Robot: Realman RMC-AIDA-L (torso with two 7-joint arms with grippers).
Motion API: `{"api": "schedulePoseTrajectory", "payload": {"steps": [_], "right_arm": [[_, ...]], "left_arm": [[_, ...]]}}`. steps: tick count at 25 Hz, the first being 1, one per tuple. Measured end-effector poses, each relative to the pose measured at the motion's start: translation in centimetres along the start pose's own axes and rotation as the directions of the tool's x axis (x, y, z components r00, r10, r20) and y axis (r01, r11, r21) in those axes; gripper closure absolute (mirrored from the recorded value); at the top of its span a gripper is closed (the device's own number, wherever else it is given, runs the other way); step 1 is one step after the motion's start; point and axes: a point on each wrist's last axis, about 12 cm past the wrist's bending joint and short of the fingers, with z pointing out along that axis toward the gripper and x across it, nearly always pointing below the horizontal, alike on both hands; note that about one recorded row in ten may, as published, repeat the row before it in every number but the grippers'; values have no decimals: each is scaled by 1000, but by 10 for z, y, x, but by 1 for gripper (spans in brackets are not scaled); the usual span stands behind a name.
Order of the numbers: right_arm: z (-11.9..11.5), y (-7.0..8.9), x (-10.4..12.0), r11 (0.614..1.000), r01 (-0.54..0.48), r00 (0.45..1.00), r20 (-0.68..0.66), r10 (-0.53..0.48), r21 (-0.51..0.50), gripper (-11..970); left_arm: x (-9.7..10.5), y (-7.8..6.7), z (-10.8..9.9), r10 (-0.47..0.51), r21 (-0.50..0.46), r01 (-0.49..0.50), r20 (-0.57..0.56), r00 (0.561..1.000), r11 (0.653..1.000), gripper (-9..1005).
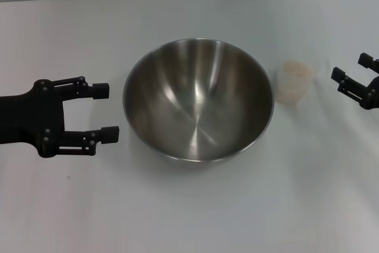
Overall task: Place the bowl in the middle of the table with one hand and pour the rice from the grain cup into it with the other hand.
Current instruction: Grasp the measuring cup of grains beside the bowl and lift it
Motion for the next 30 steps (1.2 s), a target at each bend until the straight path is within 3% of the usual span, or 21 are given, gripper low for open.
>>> {"api": "schedulePoseTrajectory", "payload": {"steps": [30], "right_arm": [[18, 6, 7, 1000, -12, 998, -66, 12, 0, 257]], "left_arm": [[-3, 0, -4, 22, -6, -22, 1, 1000, 1000, 150]]}}
